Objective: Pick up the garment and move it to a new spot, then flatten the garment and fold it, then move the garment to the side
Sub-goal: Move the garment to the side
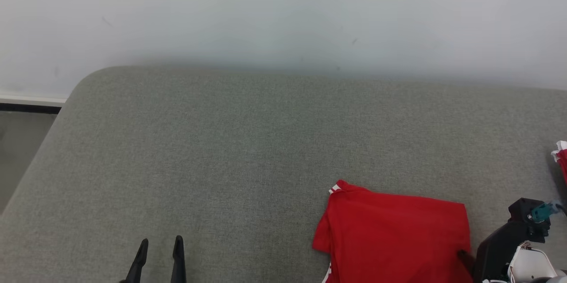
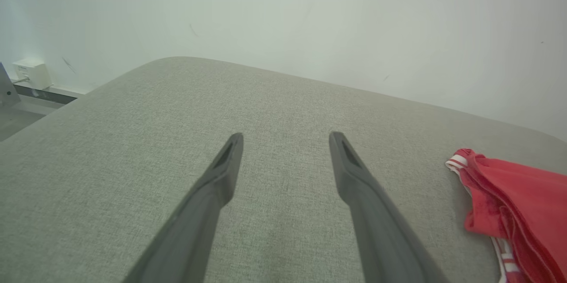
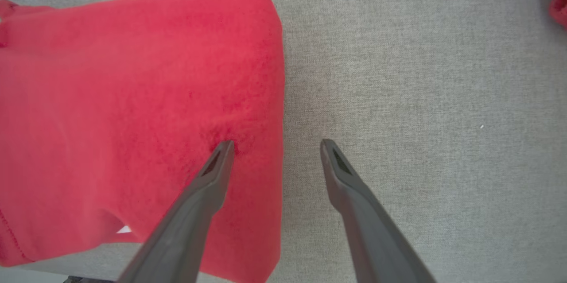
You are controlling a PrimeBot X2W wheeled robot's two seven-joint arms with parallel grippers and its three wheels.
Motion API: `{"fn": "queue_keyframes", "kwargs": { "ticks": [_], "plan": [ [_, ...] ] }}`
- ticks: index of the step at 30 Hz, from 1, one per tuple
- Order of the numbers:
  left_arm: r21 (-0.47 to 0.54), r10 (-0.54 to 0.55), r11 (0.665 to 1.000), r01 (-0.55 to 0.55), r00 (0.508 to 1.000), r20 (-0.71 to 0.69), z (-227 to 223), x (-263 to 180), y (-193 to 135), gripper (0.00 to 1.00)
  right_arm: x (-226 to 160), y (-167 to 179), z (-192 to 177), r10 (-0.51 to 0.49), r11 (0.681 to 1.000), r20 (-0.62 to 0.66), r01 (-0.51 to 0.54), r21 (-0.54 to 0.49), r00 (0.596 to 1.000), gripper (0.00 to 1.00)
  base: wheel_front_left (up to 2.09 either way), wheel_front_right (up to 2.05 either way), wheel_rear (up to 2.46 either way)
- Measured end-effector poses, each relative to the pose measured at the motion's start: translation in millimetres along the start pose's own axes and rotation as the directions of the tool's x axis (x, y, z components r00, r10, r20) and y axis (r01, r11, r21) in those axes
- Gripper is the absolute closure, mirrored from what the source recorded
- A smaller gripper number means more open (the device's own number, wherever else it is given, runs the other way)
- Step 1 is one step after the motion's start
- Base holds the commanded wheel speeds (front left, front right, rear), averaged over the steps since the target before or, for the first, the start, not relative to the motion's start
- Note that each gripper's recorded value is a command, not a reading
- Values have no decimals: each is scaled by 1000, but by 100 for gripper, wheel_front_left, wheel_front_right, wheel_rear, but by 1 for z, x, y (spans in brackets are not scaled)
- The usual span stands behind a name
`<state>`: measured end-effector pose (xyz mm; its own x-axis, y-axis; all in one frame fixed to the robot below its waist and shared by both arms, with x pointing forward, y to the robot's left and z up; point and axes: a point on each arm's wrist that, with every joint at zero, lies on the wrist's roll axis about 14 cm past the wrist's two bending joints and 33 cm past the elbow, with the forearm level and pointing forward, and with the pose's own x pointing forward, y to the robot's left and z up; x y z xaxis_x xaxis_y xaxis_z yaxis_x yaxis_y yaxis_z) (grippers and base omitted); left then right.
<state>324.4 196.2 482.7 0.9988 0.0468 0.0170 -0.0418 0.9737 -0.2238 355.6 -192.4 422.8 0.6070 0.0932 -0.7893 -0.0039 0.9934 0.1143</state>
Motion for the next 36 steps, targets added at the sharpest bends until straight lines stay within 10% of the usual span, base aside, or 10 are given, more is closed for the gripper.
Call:
{"fn": "queue_keyframes", "kwargs": {
  "ticks": [15, 17, 18, 36],
  "plan": [
    [13, 21, 1000, -21, 999, -34, -8, 19, 6, 0, 50, 4, -23, -34, 995, -227, 12, -100, 973, 0, 0, 0, 0],
    [14, 23, 1000, -22, 999, -36, -9, 20, 7, 0, 53, 5, -21, -38, 992, -228, 10, -123, 973, 86, 0, 0, 0],
    [14, 23, 1000, -23, 999, -36, -9, 21, 6, 0, 54, 5, -19, -40, 990, -228, 8, -142, 973, 100, 0, 0, 0],
    [-35, -86, 996, 86, 996, -2, -4, 59, -35, 0, 24, -20, 107, -115, 952, 29, 119, -281, 993, 100, 0, 0, 0]
  ]
}}
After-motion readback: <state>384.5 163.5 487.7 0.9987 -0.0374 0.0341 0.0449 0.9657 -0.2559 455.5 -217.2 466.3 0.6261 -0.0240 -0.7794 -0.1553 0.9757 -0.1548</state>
